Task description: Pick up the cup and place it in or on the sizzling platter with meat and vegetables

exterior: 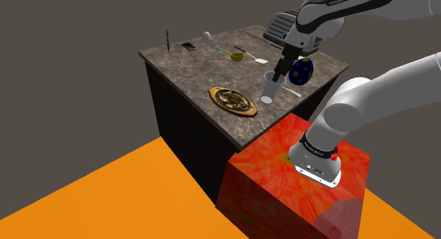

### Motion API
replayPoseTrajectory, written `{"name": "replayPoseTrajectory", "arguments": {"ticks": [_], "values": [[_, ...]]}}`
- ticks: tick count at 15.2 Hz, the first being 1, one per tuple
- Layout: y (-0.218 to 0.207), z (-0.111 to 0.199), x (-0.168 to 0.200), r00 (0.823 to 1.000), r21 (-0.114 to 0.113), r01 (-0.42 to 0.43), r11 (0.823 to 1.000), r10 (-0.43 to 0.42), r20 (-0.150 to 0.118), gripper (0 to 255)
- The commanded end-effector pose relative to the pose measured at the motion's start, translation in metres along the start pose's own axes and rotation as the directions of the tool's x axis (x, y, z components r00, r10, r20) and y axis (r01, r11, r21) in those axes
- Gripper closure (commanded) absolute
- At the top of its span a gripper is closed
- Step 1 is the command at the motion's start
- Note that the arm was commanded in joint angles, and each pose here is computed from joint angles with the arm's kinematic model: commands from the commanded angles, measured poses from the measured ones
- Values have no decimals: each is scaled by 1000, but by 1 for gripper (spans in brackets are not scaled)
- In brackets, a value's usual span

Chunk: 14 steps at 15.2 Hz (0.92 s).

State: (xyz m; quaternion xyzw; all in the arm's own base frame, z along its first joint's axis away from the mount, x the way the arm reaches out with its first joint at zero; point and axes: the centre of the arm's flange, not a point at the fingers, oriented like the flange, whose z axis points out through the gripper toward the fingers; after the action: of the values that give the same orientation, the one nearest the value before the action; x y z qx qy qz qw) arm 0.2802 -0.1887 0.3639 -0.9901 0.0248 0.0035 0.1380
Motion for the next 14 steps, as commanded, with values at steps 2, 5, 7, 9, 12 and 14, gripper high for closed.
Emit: {"name": "replayPoseTrajectory", "arguments": {"ticks": [2, 5, 7, 9, 12, 14], "values": [[1, 2, 0, 1000, 0, 0, 1000, 0, 0, 0], [1, 2, 0, 1000, 0, 0, 1000, 0, 0, 0], [1, 2, 0, 1000, 0, 0, 1000, 0, 0, 255], [1, 2, 0, 1000, 0, 0, 1000, 0, 0, 255], [1, 2, 0, 1000, 0, 0, 1000, 0, 0, 255], [1, 2, 0, 1000, 0, 0, 1000, 0, 0, 255]]}}
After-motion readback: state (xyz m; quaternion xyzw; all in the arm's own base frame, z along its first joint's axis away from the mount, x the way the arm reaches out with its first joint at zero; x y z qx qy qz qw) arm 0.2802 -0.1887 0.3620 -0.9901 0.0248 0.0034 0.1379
